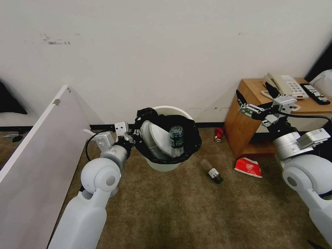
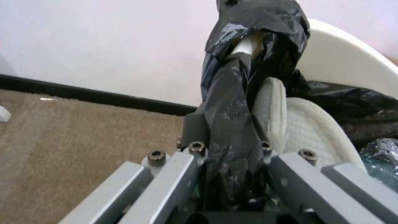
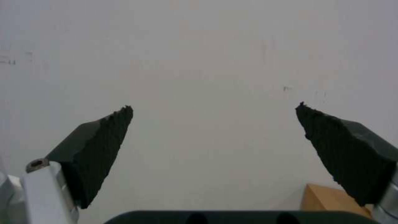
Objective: Pick up the trash bin, then pick up the garbage from the floor and place it into the trash bin.
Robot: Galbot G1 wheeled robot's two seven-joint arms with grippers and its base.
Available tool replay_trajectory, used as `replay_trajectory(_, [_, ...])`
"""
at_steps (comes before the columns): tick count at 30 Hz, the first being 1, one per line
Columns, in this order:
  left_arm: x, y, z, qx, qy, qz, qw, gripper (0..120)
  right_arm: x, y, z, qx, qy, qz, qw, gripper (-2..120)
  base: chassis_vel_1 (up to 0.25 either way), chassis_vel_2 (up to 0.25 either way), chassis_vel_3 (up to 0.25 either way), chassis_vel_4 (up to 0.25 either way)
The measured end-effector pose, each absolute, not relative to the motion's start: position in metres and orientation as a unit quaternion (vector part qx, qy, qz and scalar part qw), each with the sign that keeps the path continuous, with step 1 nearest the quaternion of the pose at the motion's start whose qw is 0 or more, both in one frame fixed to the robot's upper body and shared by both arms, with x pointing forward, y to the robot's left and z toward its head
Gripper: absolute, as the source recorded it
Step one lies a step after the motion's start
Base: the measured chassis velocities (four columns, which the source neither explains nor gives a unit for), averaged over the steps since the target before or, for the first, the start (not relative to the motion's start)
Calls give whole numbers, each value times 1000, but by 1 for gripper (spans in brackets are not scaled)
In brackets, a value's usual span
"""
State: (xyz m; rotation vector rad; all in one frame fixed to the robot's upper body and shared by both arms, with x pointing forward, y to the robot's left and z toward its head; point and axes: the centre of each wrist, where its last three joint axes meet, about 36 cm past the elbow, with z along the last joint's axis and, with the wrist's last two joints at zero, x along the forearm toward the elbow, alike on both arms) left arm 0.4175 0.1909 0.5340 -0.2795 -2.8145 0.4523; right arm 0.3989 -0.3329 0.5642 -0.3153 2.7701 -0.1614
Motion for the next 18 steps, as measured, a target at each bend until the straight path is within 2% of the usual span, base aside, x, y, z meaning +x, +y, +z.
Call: replay_trajectory(18, [418,190,534,-97,-973,157,139,4,397,-330,563,-117,977,-65,168,100,0,0,0,0])
